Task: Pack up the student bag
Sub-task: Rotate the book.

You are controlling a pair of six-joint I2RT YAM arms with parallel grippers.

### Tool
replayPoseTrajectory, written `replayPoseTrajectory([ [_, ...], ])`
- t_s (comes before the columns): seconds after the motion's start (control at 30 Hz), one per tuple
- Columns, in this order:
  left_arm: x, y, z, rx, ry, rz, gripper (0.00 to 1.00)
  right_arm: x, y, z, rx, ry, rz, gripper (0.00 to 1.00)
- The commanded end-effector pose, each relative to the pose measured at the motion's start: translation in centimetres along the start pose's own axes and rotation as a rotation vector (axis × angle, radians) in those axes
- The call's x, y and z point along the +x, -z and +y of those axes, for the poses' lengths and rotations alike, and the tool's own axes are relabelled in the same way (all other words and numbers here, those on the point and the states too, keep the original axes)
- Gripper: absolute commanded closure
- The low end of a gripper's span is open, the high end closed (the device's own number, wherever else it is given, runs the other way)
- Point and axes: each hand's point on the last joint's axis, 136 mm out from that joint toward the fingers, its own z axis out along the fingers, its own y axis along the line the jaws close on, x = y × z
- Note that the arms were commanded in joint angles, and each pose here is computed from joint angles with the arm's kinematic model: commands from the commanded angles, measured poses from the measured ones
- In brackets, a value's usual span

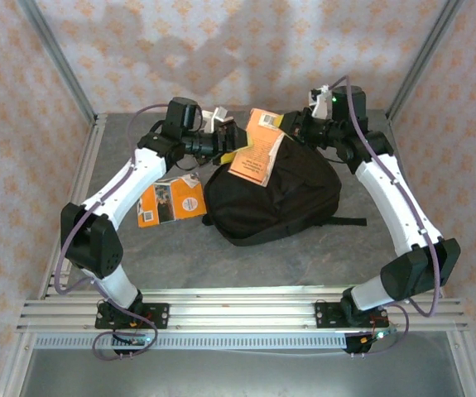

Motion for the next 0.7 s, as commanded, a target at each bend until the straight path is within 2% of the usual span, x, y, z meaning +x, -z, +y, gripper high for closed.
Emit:
replayPoseTrajectory([
  [0.0,0.3,0.1,-4.1,0.156,-0.047,0.012,0.32,-0.6,1.0,3.4,-0.131,0.03,-0.023,1.0],
  [0.13,-0.4,0.3,-5.0,0.21,-0.023,-0.008,0.55,-0.6,0.9,2.2,-0.07,0.033,-0.029,1.0],
  [0.23,-0.5,0.5,-5.6,0.219,-0.027,-0.02,0.8,-0.6,0.8,0.5,0.025,0.02,-0.025,1.0],
  [0.27,-0.7,0.6,-5.6,0.219,-0.027,-0.025,0.87,-0.7,0.9,-0.6,0.085,0.013,-0.032,0.96],
  [0.3,-0.7,0.7,-5.8,0.223,-0.026,-0.028,0.93,-0.8,1.0,-1.5,0.129,0.006,-0.037,0.86],
  [0.33,-0.8,0.9,-6.1,0.232,-0.027,-0.034,0.98,-0.9,1.2,-2.6,0.189,0.002,-0.045,0.61],
  [0.37,-1.1,1.1,-6.4,0.244,-0.028,-0.046,1.0,-1.0,1.5,-3.6,0.252,0.003,-0.052,0.42],
  [0.43,-1.5,1.7,-7.0,0.261,-0.031,-0.07,1.0,-0.9,2.2,-4.9,0.334,-0.008,-0.069,0.13],
  [0.47,-1.7,1.9,-7.3,0.269,-0.031,-0.079,1.0,-0.8,2.4,-5.1,0.337,-0.018,-0.073,0.03],
  [0.5,-1.9,2.1,-7.5,0.276,-0.03,-0.085,1.0,-0.6,2.3,-4.9,0.319,-0.031,-0.07,0.01],
  [0.67,-2.7,2.8,-8.6,0.318,-0.02,-0.12,1.0,1.0,0.6,-2.9,0.119,-0.159,-0.004,0.01],
])
